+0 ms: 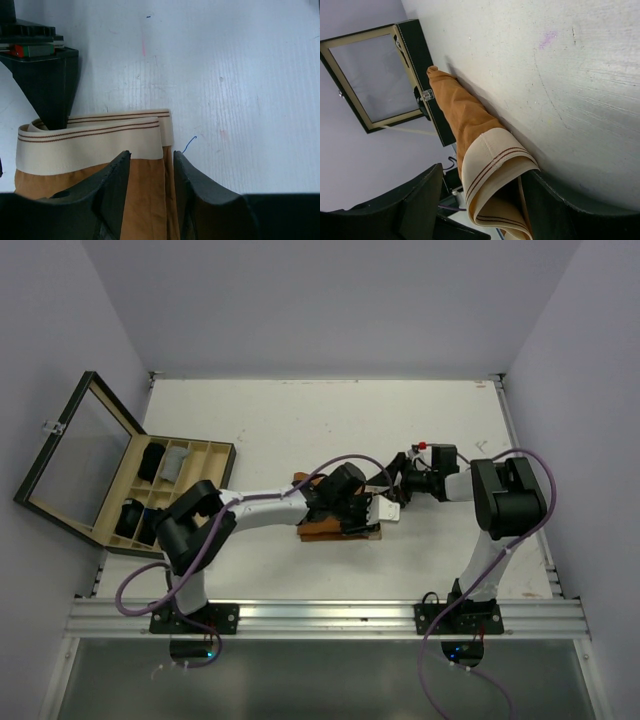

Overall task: Roll the underwear
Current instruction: Fold the underwear

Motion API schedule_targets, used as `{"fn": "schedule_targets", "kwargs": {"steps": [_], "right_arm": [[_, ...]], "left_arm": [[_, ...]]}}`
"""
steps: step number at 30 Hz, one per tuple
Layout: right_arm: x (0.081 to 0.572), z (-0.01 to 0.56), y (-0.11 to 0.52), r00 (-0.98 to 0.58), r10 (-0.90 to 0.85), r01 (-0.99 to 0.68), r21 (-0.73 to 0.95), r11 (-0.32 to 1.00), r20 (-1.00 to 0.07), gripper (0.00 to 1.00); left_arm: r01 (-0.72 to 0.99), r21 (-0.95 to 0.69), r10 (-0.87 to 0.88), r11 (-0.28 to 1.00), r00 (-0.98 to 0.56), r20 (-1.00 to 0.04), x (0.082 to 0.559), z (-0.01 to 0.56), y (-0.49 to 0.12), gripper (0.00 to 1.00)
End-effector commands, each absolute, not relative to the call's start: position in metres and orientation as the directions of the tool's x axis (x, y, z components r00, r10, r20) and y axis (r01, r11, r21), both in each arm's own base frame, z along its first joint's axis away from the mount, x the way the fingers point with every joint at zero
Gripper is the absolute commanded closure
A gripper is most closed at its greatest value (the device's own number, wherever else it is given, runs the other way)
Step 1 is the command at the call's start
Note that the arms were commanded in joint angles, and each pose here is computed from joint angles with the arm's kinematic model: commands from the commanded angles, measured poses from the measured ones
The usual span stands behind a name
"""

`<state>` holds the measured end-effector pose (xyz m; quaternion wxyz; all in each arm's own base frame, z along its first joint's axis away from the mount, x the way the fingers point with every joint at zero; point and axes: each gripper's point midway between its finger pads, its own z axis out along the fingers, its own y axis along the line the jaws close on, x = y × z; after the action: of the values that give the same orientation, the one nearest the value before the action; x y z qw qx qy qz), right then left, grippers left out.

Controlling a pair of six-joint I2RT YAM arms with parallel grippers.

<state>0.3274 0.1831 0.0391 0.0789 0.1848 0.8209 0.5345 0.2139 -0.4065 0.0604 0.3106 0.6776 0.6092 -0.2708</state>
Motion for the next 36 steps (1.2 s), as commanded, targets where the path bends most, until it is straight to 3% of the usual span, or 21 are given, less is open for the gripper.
{"fn": "schedule_targets", "kwargs": {"steps": [1, 10, 13, 14, 17, 20, 28, 33, 36], "right_arm": [[0.328, 0.024, 0.180, -0.904, 0.420, 0.258, 0.891, 0.374, 0.085, 0.32], [0.327, 0.016, 0.180, -0.899, 0.424, 0.287, 0.882, 0.373, 0.113, 0.32], [0.326, 0.015, 0.180, -0.898, 0.426, 0.291, 0.880, 0.376, 0.115, 0.32], [0.325, 0.014, 0.179, -0.896, 0.428, 0.295, 0.878, 0.377, 0.117, 0.32], [0.324, 0.012, 0.179, -0.895, 0.429, 0.302, 0.873, 0.382, 0.122, 0.32], [0.325, 0.011, 0.179, -0.896, 0.426, 0.301, 0.874, 0.381, 0.123, 0.32], [0.325, 0.013, 0.179, -0.898, 0.423, 0.297, 0.875, 0.383, 0.120, 0.31], [0.327, 0.023, 0.180, -0.909, 0.408, 0.260, 0.885, 0.387, 0.088, 0.32], [0.326, 0.033, 0.181, -0.918, 0.387, 0.248, 0.890, 0.384, 0.089, 0.31]], "left_arm": [[0.986, 0.158, 0.619, -0.046, 0.153, -0.770, 0.227, 0.071, -0.428, 0.56], [0.987, 0.146, 0.638, -0.059, 0.150, -0.756, 0.229, 0.057, -0.439, 0.61], [0.987, 0.153, 0.640, -0.051, 0.150, -0.754, 0.233, 0.057, -0.442, 0.72], [0.987, 0.153, 0.637, -0.045, 0.146, -0.757, 0.234, 0.059, -0.443, 0.81], [0.988, 0.148, 0.619, -0.044, 0.143, -0.773, 0.234, 0.066, -0.448, 0.94], [0.990, 0.129, 0.613, -0.058, 0.138, -0.778, 0.229, 0.067, -0.450, 1.00], [0.994, 0.065, 0.648, -0.092, 0.110, -0.754, 0.210, 0.039, -0.441, 1.00], [0.996, 0.036, 0.702, -0.081, 0.083, -0.707, 0.207, 0.003, -0.427, 0.86], [0.996, 0.036, 0.711, -0.083, 0.084, -0.698, 0.206, -0.008, -0.425, 0.85]]}}
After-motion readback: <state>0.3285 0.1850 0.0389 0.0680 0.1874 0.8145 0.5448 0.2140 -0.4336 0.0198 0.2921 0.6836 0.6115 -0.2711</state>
